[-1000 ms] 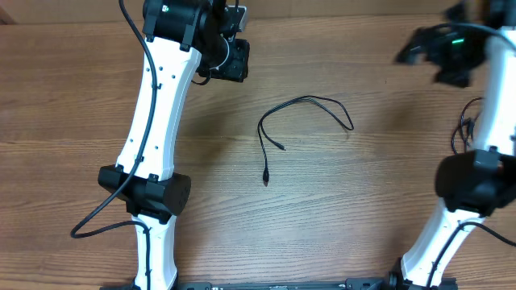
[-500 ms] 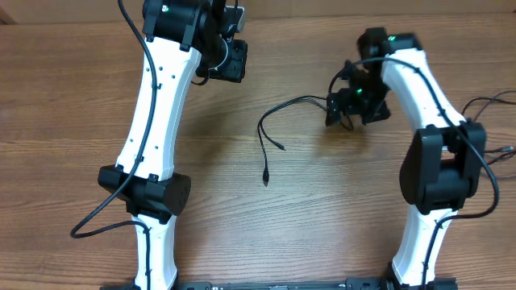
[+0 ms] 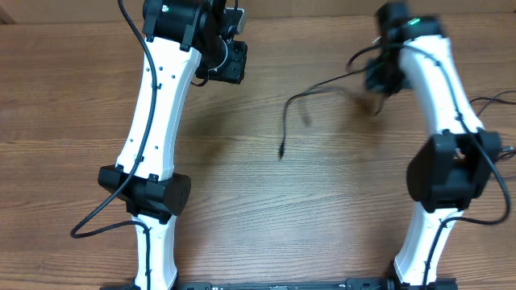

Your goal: Untangle cables

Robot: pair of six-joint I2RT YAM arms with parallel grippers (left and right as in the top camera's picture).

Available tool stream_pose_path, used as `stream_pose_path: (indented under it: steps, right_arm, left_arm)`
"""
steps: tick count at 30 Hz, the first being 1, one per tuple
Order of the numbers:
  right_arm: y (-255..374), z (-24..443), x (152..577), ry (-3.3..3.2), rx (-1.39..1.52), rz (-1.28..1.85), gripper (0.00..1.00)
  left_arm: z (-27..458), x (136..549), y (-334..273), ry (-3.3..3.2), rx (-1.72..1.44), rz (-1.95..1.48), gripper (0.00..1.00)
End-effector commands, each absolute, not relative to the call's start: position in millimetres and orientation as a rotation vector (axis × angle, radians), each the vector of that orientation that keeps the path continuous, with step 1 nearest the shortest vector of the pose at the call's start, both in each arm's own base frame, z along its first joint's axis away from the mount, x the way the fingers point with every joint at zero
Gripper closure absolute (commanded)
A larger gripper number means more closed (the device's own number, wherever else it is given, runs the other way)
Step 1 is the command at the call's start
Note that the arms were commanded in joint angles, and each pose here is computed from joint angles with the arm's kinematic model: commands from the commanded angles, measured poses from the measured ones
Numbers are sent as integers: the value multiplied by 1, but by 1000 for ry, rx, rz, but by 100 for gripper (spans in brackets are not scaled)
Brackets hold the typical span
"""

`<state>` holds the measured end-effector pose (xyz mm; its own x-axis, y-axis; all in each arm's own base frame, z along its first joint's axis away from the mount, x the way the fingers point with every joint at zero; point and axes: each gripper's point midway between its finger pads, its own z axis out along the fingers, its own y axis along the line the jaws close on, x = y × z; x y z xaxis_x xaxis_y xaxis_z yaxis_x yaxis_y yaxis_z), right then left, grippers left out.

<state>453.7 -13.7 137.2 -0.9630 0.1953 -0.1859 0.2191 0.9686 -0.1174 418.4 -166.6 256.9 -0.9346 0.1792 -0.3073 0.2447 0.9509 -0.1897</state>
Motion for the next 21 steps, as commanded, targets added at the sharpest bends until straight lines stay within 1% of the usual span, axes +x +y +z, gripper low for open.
stream_pose_path:
  steps: [1, 4, 6, 8, 10, 12, 13, 14, 15, 17, 18, 20, 21]
  right_arm:
    - [-87, 223, 465, 2685, 579, -295, 96]
    - [-135, 265, 455, 2567, 713, -307, 96]
    - [-166, 282, 442, 2506, 809, -321, 96]
    - [-193, 288, 428, 2451, 946, -312, 96]
    - [-203, 285, 420, 2451, 1011, -236, 96]
    - [-201, 281, 419, 2463, 1030, -81, 80]
    - [-199, 280, 420, 2463, 1034, -17, 67]
    - [-196, 280, 421, 2459, 1034, 52, 44]
    - [-193, 281, 424, 2455, 1026, 108, 26]
    - [-176, 285, 432, 2453, 973, 263, 3]
    - [-169, 287, 434, 2460, 923, 310, 1]
    - [-123, 298, 447, 2493, 591, 523, 1]
    - [-112, 300, 449, 2497, 525, 561, 1]
  left_arm:
    - [278, 415, -163, 2760, 301, -330, 57]
    - [278, 415, -163, 2759, 301, -330, 57]
    - [278, 415, -163, 2759, 301, -330, 57]
    - [278, 415, -163, 2758, 301, -330, 57]
    - [278, 416, -163, 2755, 301, -331, 57]
    - [279, 417, -163, 2751, 301, -331, 57]
    - [279, 417, -164, 2749, 301, -332, 57]
    - [279, 417, -164, 2749, 301, -332, 57]
    - [279, 417, -164, 2749, 301, -332, 56]
    - [279, 417, -164, 2749, 301, -332, 56]
    - [279, 417, -164, 2749, 301, -332, 56]
    - [279, 418, -164, 2748, 301, -332, 55]
    - [279, 418, -163, 2747, 302, -330, 55]
